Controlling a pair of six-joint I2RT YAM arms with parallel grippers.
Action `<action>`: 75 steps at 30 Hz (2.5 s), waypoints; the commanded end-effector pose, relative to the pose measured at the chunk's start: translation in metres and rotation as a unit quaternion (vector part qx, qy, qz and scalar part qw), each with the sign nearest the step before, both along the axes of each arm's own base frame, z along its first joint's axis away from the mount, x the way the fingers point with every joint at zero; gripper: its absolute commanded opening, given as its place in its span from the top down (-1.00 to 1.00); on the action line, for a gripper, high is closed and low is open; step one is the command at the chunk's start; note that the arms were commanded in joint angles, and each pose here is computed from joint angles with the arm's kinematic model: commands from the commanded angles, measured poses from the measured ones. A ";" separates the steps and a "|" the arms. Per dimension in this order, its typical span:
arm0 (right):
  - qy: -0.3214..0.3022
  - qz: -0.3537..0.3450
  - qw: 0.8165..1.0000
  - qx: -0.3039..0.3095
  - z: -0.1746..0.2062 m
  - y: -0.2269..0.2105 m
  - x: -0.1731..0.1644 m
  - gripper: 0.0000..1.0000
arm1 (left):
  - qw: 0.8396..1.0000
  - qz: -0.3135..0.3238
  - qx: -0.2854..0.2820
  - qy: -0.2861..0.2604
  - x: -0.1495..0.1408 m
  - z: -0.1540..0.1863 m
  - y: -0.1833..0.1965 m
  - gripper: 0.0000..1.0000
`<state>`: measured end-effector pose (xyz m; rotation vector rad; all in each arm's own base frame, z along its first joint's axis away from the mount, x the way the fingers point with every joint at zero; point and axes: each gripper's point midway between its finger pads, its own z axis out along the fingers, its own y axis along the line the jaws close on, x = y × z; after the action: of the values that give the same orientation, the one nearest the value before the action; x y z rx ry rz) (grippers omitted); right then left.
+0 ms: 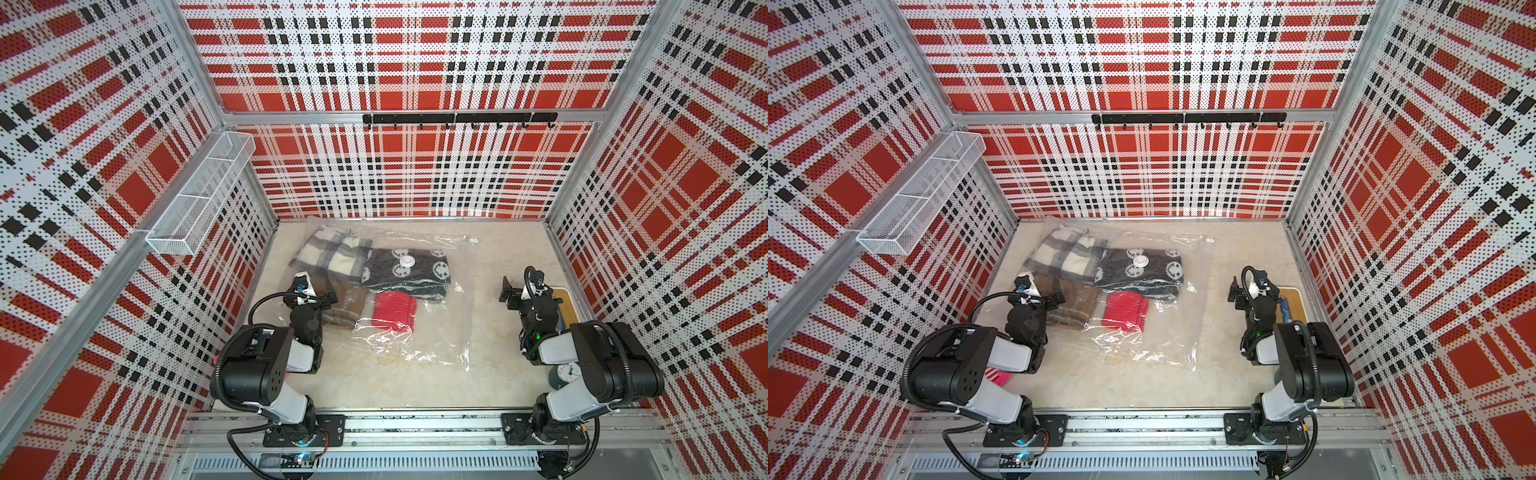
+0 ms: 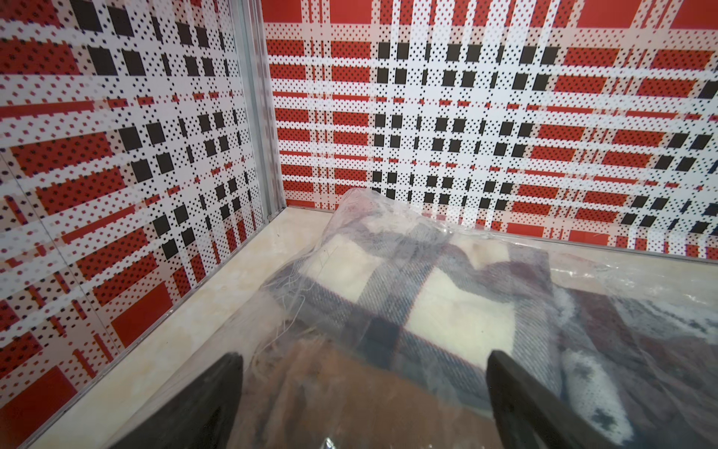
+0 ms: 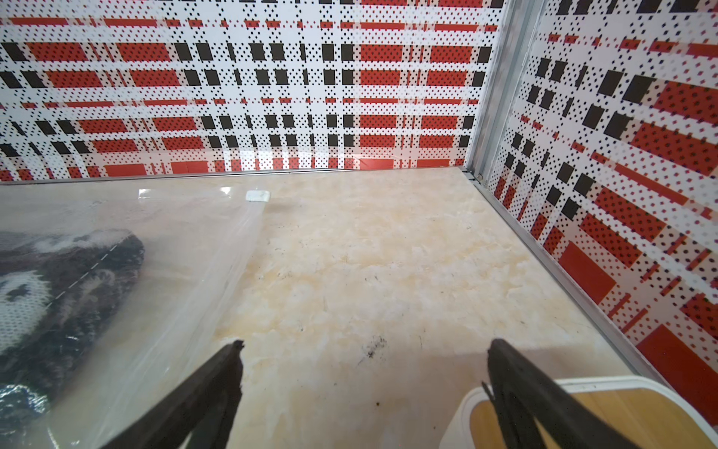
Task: Take the scarf out of the vacuum bag
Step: Open the vacuum bag at the center of the board.
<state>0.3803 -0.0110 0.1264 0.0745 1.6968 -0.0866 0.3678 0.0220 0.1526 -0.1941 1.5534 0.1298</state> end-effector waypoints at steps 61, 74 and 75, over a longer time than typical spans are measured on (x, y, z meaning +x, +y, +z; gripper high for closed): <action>0.031 0.108 0.964 0.239 0.103 0.052 -0.037 -1.00 | 0.942 -0.305 -0.102 0.097 0.008 0.070 -0.314 -0.87; 0.056 0.072 0.964 0.248 0.082 0.040 -0.032 -1.00 | 0.910 -0.345 0.030 0.226 -0.011 -0.023 -0.450 -0.70; 0.056 0.071 0.964 0.248 0.081 0.040 -0.032 -1.00 | 0.907 -0.351 0.032 0.232 -0.013 -0.030 -0.456 -0.70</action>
<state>0.3463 0.0354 0.2046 0.2929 1.8060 0.4715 0.3559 -0.4303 0.1422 0.4474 1.9478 -0.4302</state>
